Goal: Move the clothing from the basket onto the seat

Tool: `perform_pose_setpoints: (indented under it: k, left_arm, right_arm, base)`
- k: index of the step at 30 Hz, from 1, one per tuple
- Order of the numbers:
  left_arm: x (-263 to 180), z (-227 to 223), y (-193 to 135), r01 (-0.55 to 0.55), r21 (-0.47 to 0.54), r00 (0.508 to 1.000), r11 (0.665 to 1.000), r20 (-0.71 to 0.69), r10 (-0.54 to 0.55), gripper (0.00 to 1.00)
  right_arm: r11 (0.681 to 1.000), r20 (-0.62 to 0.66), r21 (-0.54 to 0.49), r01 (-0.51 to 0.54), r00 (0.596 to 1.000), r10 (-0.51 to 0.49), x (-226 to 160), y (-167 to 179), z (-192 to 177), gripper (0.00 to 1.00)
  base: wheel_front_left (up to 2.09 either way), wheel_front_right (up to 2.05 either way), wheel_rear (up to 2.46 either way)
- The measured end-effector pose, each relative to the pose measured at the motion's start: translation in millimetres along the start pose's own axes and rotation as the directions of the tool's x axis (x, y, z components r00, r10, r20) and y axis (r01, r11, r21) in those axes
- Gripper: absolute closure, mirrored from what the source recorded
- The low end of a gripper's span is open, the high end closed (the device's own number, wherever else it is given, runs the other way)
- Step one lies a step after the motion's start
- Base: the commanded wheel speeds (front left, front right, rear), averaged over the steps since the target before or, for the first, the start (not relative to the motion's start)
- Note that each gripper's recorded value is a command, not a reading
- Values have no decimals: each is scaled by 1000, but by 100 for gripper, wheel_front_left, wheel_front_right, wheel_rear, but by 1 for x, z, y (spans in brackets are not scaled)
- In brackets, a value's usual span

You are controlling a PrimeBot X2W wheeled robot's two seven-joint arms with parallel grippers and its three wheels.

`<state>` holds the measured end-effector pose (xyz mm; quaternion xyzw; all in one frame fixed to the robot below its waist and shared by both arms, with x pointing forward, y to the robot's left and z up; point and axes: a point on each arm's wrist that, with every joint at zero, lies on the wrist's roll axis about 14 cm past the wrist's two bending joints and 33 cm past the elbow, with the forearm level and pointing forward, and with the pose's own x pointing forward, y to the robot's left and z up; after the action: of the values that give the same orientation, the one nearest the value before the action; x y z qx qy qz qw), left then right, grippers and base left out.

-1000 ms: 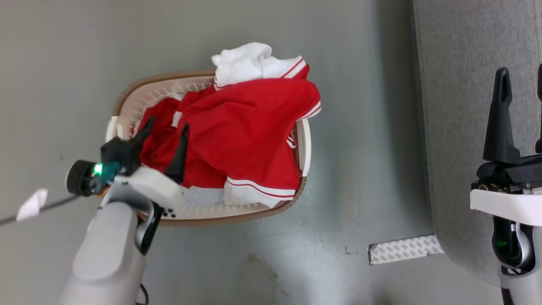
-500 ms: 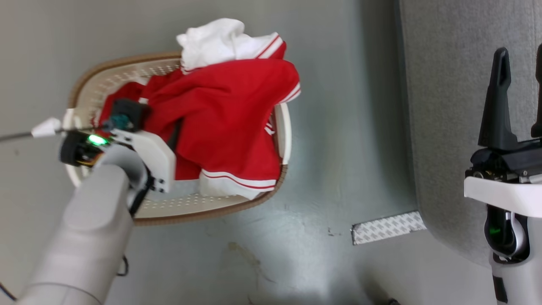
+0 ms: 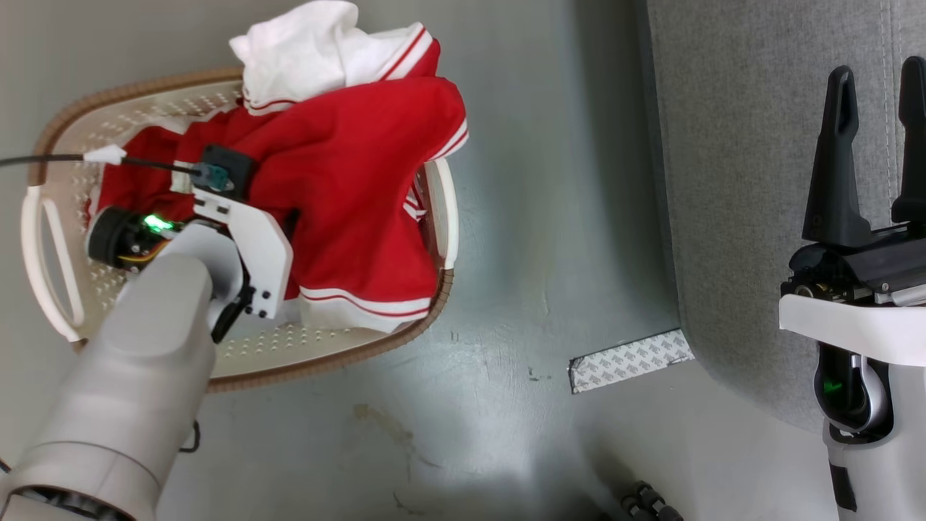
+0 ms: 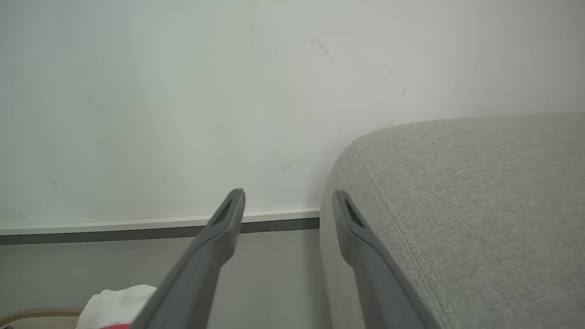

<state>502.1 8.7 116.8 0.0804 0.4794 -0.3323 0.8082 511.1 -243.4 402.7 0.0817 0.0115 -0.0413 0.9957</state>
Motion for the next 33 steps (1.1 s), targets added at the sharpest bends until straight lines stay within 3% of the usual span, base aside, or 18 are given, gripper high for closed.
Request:
perform_pose_setpoints:
  k: [2, 3, 4, 18, 33]
  left_arm:
    - [2, -3, 2, 1, 0, 1000, 1000, -15, -1, 1]
    - [2, -3, 3, 1, 4, 1000, 1000, -14, -1, 66]
    - [2, 0, 3, 2, 2, 1000, 1000, 0, -2, 100]
    - [-40, 49, -17, 22, 3, 981, 1000, 193, -22, 100]
    - [-159, 100, -70, 37, -1, 874, 999, 484, -32, 100]
  right_arm:
    - [1000, -4, -2, 2, 1000, -2, 0, -1, -2, 0]
    - [1000, -6, -1, 2, 1000, -2, 0, -1, -3, 0]
    - [1000, -7, 0, 2, 1000, -2, 0, 0, -4, 0]
    - [999, 57, 22, -37, 998, 36, -1, 16, 28, 0]
    - [996, 159, -5, -88, 983, 88, -49, 24, 103, 0]
  base:
    - [0, 0, 0]
    - [0, 0, 0]
    - [0, 0, 0]
    - [0, 0, 0]
    - [0, 0, 0]
